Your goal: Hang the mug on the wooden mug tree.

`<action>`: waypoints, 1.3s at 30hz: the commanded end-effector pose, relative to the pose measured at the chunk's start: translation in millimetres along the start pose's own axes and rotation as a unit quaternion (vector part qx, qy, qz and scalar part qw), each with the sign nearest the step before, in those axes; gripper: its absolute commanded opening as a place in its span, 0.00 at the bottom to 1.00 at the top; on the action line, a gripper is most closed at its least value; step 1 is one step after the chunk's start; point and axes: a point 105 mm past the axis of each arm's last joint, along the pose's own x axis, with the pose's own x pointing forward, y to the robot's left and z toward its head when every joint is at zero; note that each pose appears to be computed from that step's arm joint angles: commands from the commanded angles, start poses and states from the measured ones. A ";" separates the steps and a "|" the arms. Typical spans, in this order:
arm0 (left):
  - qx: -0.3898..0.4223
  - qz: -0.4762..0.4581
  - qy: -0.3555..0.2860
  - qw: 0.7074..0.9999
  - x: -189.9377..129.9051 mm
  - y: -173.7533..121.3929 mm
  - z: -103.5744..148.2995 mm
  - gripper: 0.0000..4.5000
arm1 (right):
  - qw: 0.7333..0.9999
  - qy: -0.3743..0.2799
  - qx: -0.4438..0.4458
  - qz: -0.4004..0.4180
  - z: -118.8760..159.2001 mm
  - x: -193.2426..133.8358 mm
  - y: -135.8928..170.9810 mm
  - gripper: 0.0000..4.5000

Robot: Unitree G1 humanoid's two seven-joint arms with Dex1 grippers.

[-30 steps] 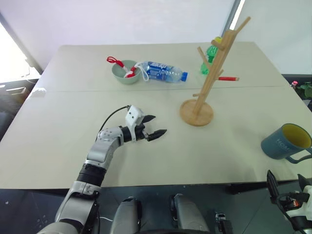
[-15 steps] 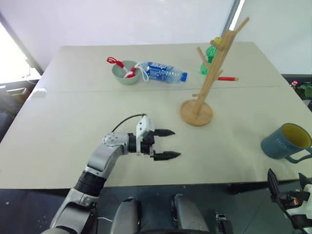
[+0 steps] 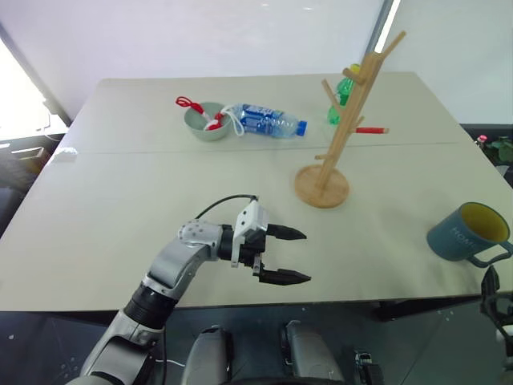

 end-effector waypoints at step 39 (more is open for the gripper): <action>0.036 0.024 -0.015 0.999 -1.3 5.2 15.3 1.00 | 0.994 0.025 0.106 -0.002 -8.1 47.0 9.2 0.01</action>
